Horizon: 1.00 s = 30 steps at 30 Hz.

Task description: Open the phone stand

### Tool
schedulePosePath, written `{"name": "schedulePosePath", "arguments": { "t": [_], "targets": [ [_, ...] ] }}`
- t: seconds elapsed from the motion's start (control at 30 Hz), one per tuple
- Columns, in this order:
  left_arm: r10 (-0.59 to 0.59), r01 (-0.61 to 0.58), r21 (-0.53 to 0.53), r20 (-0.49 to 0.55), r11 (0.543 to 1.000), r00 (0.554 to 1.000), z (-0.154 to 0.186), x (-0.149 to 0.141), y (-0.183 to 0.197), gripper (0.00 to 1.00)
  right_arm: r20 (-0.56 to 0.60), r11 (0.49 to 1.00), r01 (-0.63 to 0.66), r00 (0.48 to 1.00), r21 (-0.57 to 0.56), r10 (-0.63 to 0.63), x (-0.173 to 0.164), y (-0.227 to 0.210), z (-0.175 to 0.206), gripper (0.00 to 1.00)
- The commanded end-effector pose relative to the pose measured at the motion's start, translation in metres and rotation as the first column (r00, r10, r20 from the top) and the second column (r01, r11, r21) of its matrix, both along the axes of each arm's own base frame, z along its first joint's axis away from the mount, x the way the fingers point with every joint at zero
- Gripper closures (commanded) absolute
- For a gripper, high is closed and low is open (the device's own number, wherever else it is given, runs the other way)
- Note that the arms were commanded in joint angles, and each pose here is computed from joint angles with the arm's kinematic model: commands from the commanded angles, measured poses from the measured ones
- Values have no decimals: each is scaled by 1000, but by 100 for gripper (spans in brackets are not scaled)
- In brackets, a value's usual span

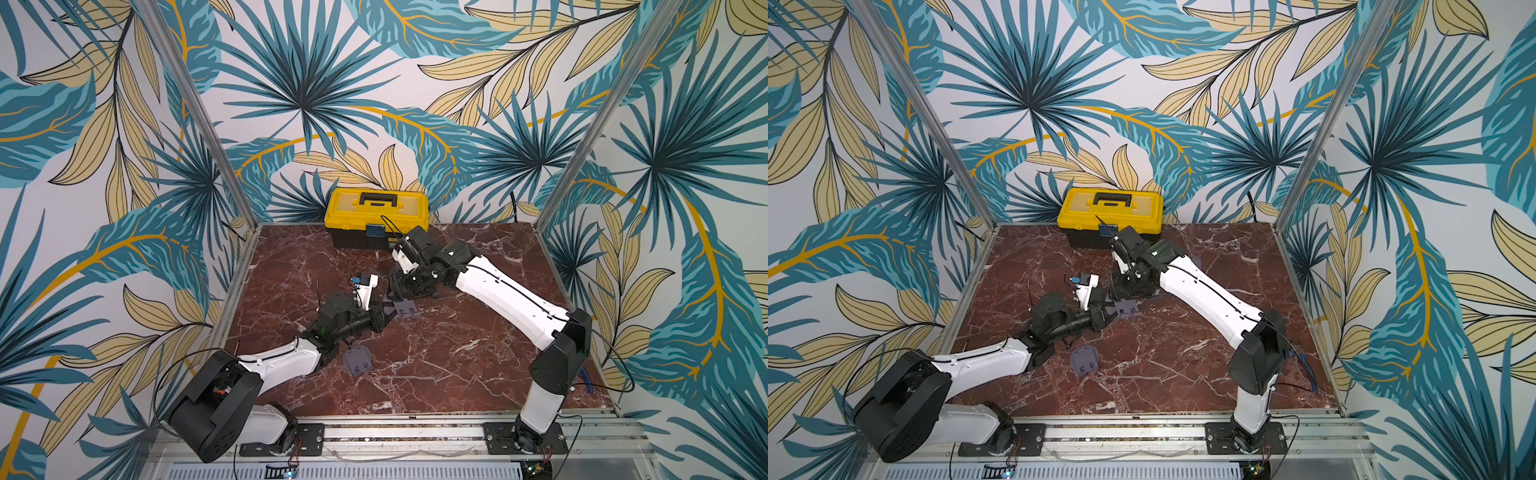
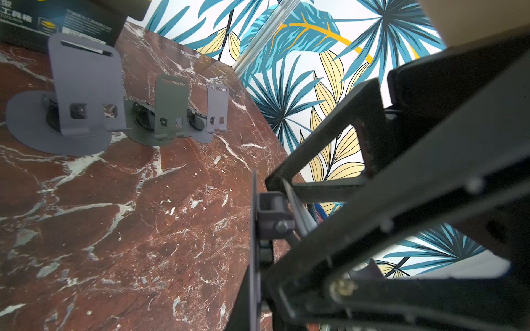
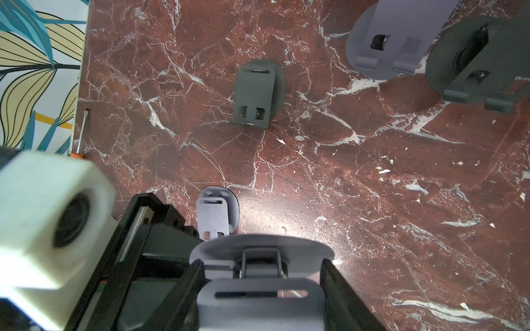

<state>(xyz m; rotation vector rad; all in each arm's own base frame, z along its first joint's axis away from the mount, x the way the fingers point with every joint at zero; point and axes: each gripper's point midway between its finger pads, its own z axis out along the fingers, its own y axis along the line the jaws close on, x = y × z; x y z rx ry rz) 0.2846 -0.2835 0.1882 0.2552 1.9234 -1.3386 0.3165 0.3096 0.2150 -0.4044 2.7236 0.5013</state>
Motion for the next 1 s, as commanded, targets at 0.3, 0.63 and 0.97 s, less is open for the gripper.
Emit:
{"name": "schedulePosePath", "arguments": {
  "t": [0.3,0.63,0.97],
  "targets": [
    [41,-41,-39,2,998,999,10,12,-1,100,52,1000,25,998,-13,-24,4,-6,9,60],
    [124,-127,-30,-82,991,989,-9,24,6,100,129,995,98,987,20,-100,10,-16,22,63],
    [174,-179,-15,-147,984,974,-27,32,16,100,177,992,124,976,24,-127,13,-23,32,64]
  ]
}}
